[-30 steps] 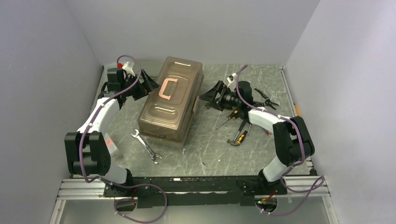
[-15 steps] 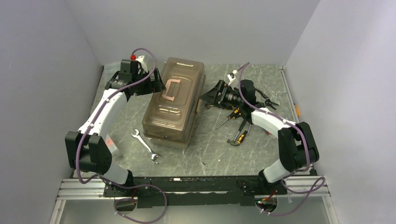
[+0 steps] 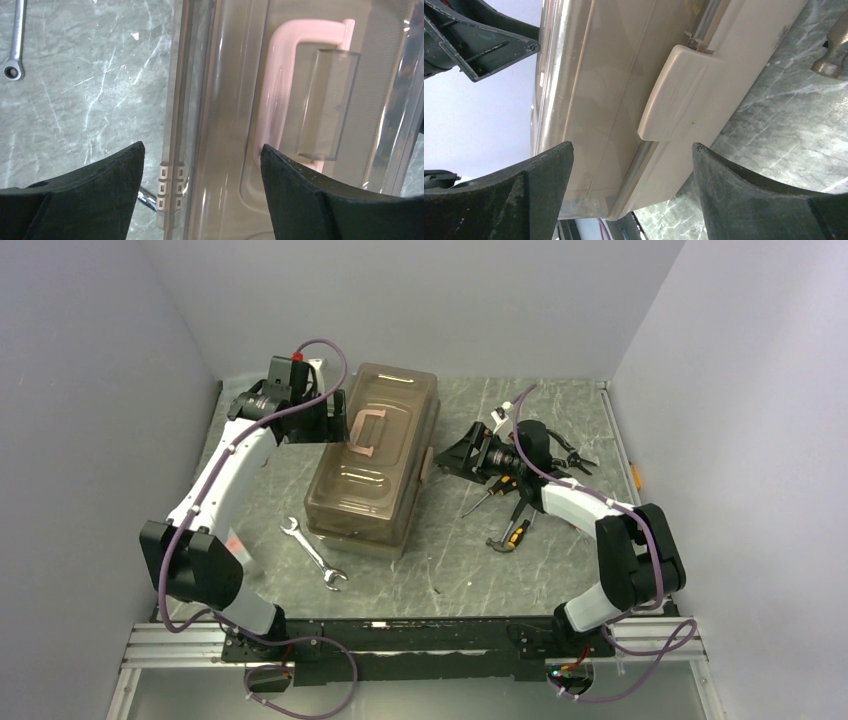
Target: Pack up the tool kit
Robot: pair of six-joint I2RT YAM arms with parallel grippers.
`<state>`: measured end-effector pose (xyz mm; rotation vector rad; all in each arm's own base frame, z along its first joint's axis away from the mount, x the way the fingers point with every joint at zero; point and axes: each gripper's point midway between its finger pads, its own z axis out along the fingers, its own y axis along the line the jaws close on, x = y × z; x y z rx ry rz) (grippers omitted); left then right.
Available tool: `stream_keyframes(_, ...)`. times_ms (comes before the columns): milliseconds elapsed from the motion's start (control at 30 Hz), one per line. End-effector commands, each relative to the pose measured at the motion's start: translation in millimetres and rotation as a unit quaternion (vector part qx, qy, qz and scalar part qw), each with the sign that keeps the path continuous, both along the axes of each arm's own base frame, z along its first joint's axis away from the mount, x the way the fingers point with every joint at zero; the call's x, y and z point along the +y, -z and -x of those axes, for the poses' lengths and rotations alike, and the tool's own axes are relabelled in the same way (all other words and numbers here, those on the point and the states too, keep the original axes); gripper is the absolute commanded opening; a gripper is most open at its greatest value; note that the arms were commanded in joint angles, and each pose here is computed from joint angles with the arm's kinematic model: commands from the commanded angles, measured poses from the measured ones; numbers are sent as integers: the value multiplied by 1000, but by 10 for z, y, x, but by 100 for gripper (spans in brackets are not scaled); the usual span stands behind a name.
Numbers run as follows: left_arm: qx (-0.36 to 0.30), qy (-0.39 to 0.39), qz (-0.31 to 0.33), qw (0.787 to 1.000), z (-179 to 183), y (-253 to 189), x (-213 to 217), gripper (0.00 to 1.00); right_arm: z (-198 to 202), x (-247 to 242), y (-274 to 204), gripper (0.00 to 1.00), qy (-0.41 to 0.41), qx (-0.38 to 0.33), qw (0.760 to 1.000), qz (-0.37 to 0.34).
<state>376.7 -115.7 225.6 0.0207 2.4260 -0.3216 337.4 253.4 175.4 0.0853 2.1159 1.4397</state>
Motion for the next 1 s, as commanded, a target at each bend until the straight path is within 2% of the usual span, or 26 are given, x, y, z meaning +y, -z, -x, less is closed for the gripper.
stream_keyframes(0, 27, 10, -58, 998, 112, 58, 97, 86, -22, 23, -301, 89, -14, -56, 998, -18)
stream_keyframes(233, 14, 6, -78, 997, 75, 8, 97, 83, -103, -29, -420, 89, 1, -56, 998, 19)
stream_keyframes(433, 3, 6, -85, 996, 5, -70, 103, 76, -250, -185, -751, 88, 69, -57, 994, 67)
stream_keyframes(600, 33, 3, -114, 993, 9, 68, 162, 70, -230, -256, -725, 88, 94, -49, 992, 70)
stream_keyframes(867, 100, 35, -113, 988, 158, 509, 117, 64, -223, -206, -561, 88, 81, -37, 994, 65)
stream_keyframes(967, 144, 50, -91, 984, 247, 753, 58, 61, -212, -199, -486, 88, 76, -30, 994, 68)
